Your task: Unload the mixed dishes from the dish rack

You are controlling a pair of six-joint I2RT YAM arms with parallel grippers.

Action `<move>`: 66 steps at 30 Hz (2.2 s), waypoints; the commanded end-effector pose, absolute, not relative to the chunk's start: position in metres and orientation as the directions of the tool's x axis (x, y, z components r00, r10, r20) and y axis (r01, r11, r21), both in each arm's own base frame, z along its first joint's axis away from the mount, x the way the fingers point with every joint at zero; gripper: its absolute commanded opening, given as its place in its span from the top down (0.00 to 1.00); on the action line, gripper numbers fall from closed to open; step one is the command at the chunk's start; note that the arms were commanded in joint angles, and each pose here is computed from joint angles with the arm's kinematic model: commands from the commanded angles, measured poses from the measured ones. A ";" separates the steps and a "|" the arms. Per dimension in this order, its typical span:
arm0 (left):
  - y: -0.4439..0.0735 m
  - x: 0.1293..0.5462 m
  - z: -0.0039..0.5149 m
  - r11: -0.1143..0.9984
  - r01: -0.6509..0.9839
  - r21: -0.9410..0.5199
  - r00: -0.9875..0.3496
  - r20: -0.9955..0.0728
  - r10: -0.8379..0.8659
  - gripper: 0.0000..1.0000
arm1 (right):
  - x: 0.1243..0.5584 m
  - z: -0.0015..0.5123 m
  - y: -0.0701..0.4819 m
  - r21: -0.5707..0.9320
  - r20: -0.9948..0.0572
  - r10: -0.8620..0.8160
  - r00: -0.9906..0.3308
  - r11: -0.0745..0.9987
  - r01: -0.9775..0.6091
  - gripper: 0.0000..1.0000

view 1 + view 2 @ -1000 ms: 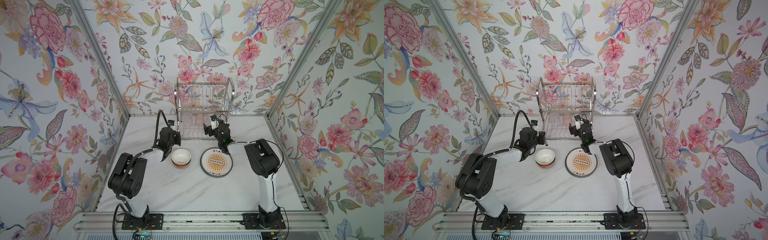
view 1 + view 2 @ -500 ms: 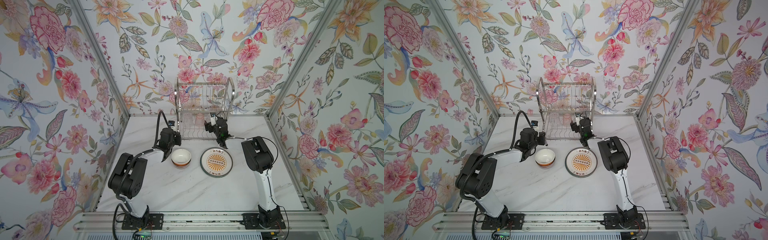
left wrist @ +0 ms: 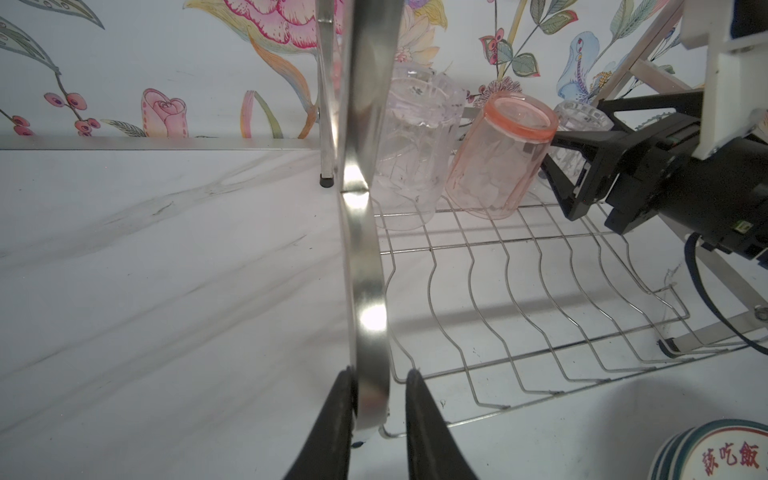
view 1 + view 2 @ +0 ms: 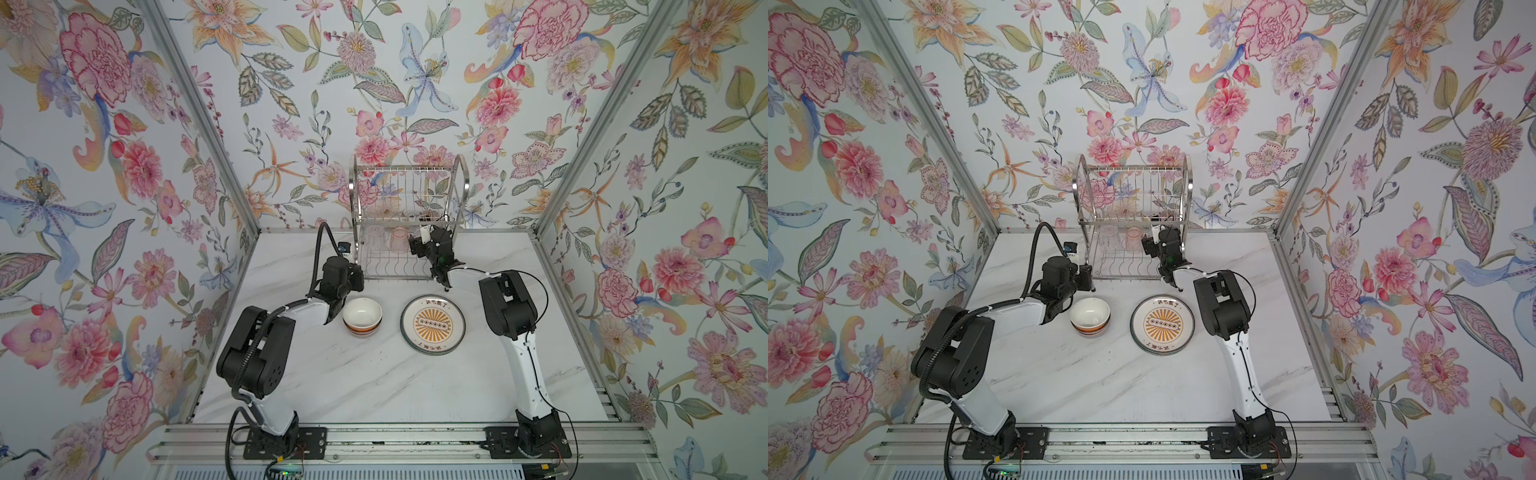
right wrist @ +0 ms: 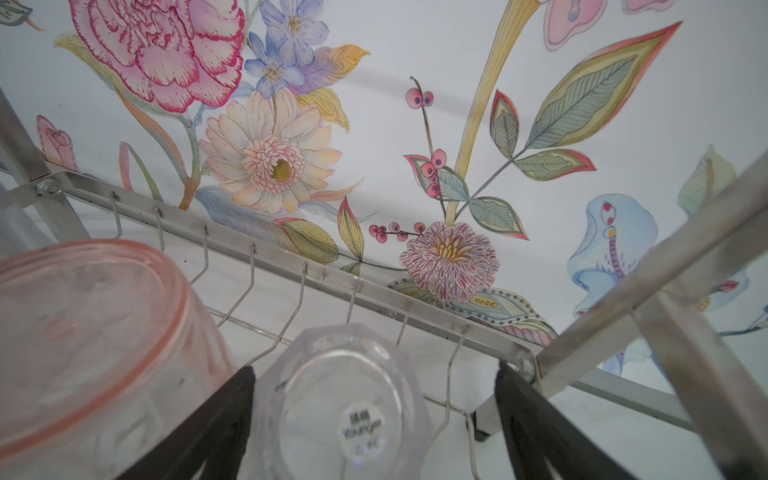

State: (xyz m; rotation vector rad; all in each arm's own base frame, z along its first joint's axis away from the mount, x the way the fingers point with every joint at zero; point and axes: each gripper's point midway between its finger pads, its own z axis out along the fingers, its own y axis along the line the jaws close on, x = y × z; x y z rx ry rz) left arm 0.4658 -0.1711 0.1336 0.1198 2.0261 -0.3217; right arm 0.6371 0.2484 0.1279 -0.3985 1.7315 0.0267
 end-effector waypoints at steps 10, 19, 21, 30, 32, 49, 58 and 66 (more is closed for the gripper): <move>-0.182 0.458 0.145 0.952 0.242 -0.190 -0.451 -0.890 -0.063 0.75 | 0.657 0.110 0.255 -0.237 -0.928 -0.311 -0.203 0.917 -0.321 0.15; -0.182 0.458 0.146 0.952 0.241 -0.187 -0.450 -0.891 -0.061 0.75 | 0.655 0.110 0.255 -0.238 -0.929 -0.312 -0.196 0.914 -0.329 0.32; -0.183 0.458 0.145 0.952 0.242 -0.189 -0.451 -0.890 -0.063 0.75 | 0.652 0.111 0.256 -0.241 -0.931 -0.313 -0.186 0.913 -0.329 0.35; -0.186 0.458 0.143 0.950 0.240 -0.201 -0.458 -0.886 -0.072 0.75 | 0.638 0.120 0.256 -0.227 -0.948 -0.285 -0.139 0.916 -0.331 0.56; -0.188 0.458 0.144 0.949 0.244 -0.200 -0.457 -0.887 -0.069 0.75 | 0.635 0.124 0.256 -0.221 -0.952 -0.277 -0.131 0.917 -0.333 0.60; -0.191 0.460 0.150 0.949 0.251 -0.191 -0.447 -0.892 -0.061 0.62 | 0.592 0.171 0.262 -0.177 -0.982 -0.188 0.003 0.915 -0.362 0.89; -0.192 0.460 0.165 0.949 0.258 -0.179 -0.424 -0.904 -0.054 0.36 | 0.569 0.193 0.262 -0.157 -0.987 -0.157 0.033 0.906 -0.393 1.00; -0.190 0.455 0.189 0.947 0.255 -0.193 -0.388 -0.918 -0.083 0.08 | 0.542 0.215 0.264 -0.131 -0.991 -0.120 0.051 0.895 -0.426 1.00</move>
